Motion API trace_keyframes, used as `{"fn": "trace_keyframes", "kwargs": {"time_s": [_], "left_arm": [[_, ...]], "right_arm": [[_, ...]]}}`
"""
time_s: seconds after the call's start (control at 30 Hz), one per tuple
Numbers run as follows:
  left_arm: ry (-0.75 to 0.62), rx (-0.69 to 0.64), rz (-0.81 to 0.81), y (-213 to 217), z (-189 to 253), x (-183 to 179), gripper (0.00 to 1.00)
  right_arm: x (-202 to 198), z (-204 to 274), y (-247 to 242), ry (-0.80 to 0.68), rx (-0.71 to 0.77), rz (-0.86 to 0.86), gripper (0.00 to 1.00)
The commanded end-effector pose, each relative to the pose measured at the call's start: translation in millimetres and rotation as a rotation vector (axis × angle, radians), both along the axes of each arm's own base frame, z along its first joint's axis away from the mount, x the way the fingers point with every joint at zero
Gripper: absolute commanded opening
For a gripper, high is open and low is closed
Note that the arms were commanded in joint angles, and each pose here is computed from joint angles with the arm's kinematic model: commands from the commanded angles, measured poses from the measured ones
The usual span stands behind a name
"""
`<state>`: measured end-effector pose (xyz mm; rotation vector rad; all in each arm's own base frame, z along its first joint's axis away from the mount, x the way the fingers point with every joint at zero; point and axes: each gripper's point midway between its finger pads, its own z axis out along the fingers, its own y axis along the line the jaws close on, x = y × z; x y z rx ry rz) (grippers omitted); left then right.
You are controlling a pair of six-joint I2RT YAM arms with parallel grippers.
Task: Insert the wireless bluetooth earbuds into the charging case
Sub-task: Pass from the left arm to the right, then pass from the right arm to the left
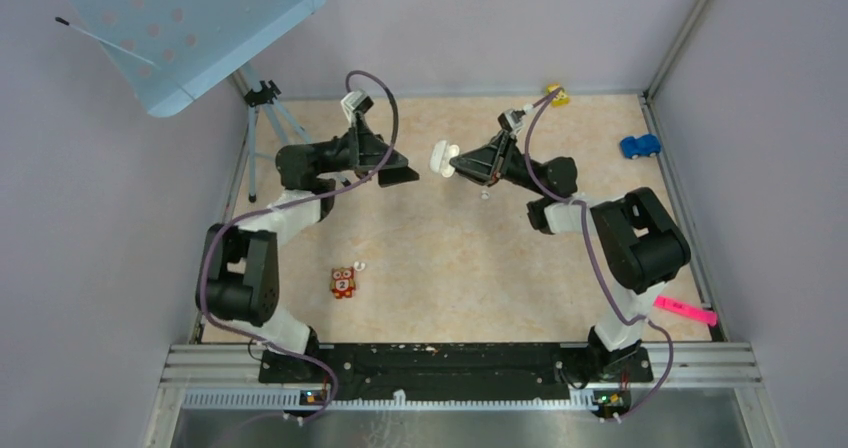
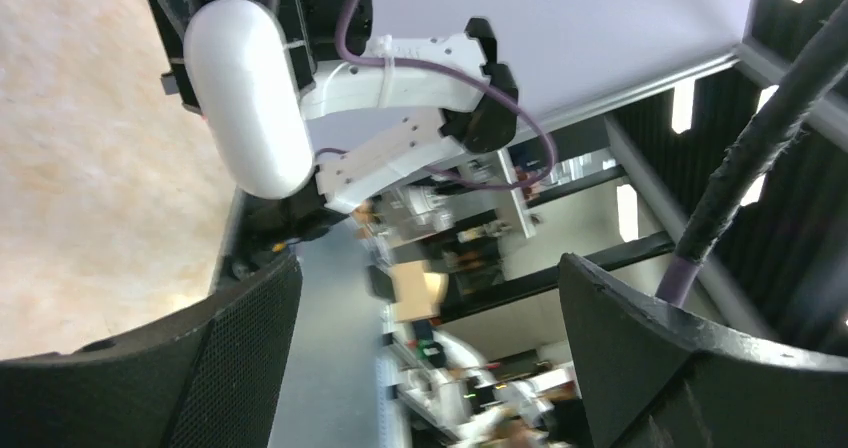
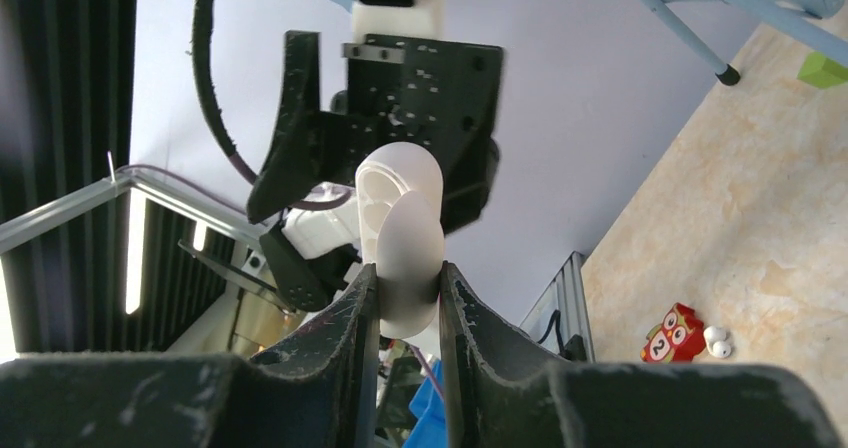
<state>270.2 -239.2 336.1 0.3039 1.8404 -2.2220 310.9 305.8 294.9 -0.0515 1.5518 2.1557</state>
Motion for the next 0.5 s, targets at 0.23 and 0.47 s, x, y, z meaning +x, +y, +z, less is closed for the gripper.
{"fn": "trace_keyframes", "kwargs": {"time_s": [0.23,0.47], "left_arm": [[-0.308,0.434,0.369,36.5,8.7,15.4,0.99],[-0.233,0.587,0.507,32.8,-20.7,32.9,0.99]], "right_arm": [[-42.5,8.5,-14.0,-0.150,0.049,0.028,0.03],[-47.4,-8.2,-15.6,-0.106,0.024,0.030,0.03]]}}
